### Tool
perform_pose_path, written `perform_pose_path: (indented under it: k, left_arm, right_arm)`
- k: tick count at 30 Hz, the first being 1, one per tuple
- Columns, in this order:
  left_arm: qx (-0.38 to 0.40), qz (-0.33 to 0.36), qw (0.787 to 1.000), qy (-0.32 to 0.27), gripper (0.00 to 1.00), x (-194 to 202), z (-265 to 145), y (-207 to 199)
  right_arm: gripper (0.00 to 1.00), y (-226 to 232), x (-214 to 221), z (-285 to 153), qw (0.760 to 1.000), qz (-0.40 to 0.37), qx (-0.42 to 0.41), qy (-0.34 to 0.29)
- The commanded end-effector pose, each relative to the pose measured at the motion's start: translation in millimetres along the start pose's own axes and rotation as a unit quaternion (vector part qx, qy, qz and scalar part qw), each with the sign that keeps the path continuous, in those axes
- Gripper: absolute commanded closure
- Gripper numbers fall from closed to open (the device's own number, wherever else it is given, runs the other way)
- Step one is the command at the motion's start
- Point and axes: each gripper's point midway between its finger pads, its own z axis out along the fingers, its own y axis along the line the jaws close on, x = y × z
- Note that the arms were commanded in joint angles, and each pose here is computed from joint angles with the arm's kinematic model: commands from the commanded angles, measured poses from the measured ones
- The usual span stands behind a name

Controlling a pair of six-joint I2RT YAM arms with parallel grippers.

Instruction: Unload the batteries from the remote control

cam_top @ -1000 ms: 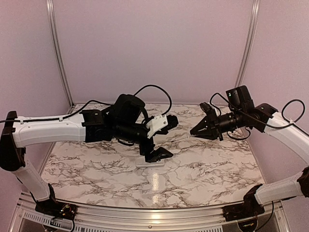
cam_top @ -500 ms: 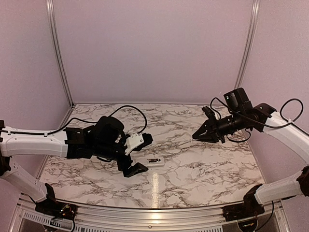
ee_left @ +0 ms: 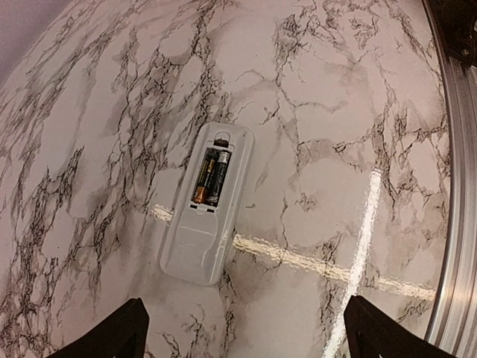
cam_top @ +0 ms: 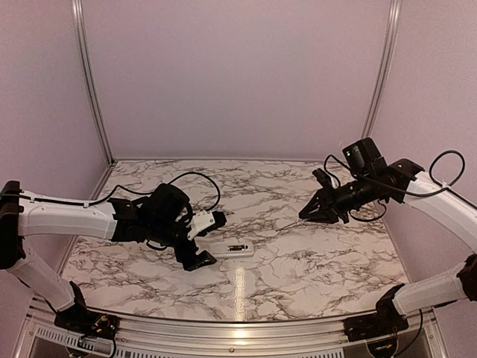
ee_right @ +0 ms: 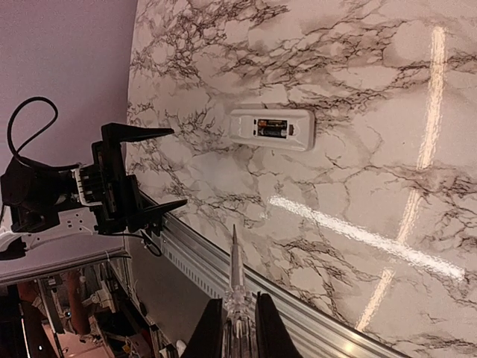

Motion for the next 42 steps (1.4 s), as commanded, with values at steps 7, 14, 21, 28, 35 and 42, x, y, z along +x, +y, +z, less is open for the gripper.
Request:
perform_pose_path:
  k: [7, 14, 21, 28, 35, 42]
  left_arm:
    - [0.017, 0.021, 0.999, 0.022, 0.07, 2.8, 47.8, 22.0]
    - [0.025, 0.037, 0.998, 0.050, 0.10, 12.3, 77.5, 32.8]
    - [0.043, 0.040, 0.996, 0.070, 0.15, 23.8, 97.0, 34.4]
    - [0.066, 0.041, 0.993, 0.091, 0.28, 37.8, 107.3, 27.3]
    - [0.066, 0.051, 0.991, 0.105, 0.33, 48.0, 105.5, 26.3]
    - [0.062, 0.064, 0.990, 0.107, 0.26, 55.3, 104.3, 26.0]
  right_arm:
    - [1.00, 3.5, -4.2, -10.6, 1.000, -0.012, 0.019, -0.019]
    - [1.00, -0.7, -2.3, -10.6, 0.999, -0.007, 0.028, -0.016]
    - [1.00, -1.5, -1.5, -8.7, 1.000, -0.003, 0.029, -0.009]
    - [1.00, -2.6, -5.6, -3.0, 0.999, -0.004, 0.033, -0.001]
    - [1.00, -3.3, -10.2, 3.1, 0.999, -0.009, 0.038, 0.008]
    - [1.00, -4.3, -11.8, 6.7, 0.999, -0.010, 0.039, 0.013]
